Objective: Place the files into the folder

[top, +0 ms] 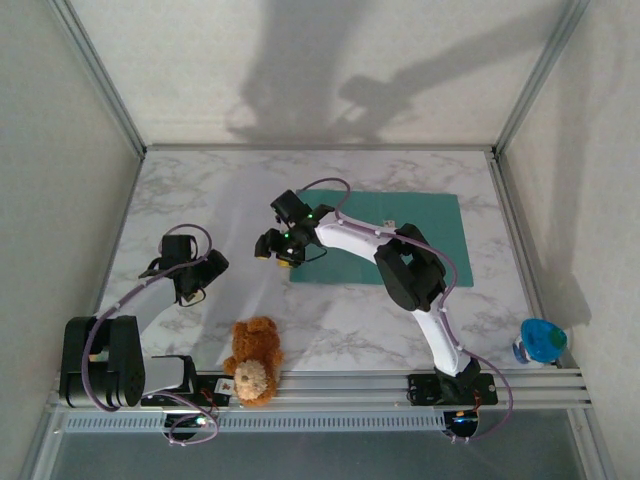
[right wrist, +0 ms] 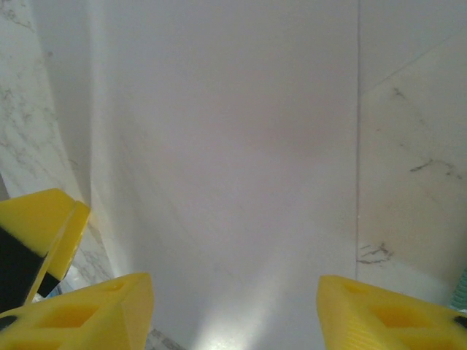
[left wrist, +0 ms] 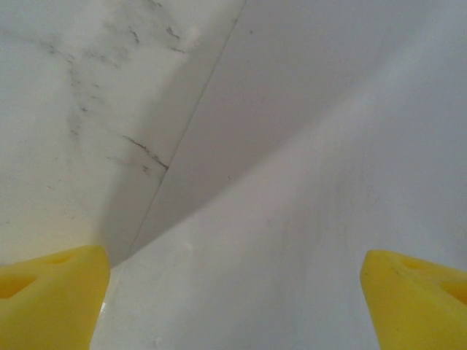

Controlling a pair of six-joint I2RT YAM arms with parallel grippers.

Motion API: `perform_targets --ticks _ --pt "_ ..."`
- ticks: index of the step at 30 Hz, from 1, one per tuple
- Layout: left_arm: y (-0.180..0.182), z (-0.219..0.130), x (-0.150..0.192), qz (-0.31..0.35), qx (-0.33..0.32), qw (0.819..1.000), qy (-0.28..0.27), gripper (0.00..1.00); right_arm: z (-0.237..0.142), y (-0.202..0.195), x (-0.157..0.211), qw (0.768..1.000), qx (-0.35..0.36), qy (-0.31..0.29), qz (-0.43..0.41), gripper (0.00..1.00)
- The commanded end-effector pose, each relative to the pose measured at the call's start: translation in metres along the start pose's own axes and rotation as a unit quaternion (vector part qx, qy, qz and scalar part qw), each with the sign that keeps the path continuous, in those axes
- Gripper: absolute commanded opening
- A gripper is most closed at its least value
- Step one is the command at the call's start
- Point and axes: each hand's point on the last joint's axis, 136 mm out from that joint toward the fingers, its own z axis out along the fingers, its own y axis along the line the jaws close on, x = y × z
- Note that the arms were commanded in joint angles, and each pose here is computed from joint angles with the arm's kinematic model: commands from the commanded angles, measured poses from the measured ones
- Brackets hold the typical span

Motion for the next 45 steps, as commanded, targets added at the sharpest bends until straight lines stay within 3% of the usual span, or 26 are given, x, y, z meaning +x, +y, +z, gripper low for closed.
perform_targets --ticks 1,8,45 --pt "0.000 0.004 0.003 -0.006 0.008 1.000 0.010 0.86 0.008 -0.005 0.003 1.000 0.015 0.003 0.008 0.60" --pt "0.001 0.008 0.006 -0.007 0.007 1.000 0.019 0.84 0.014 -0.009 0.005 1.000 0.018 0.005 0.009 0.56" --pt "-0.003 0.005 0.011 -0.015 0.024 0.999 0.025 0.87 0.053 -0.023 0.028 0.999 0.029 0.024 0.022 0.55"
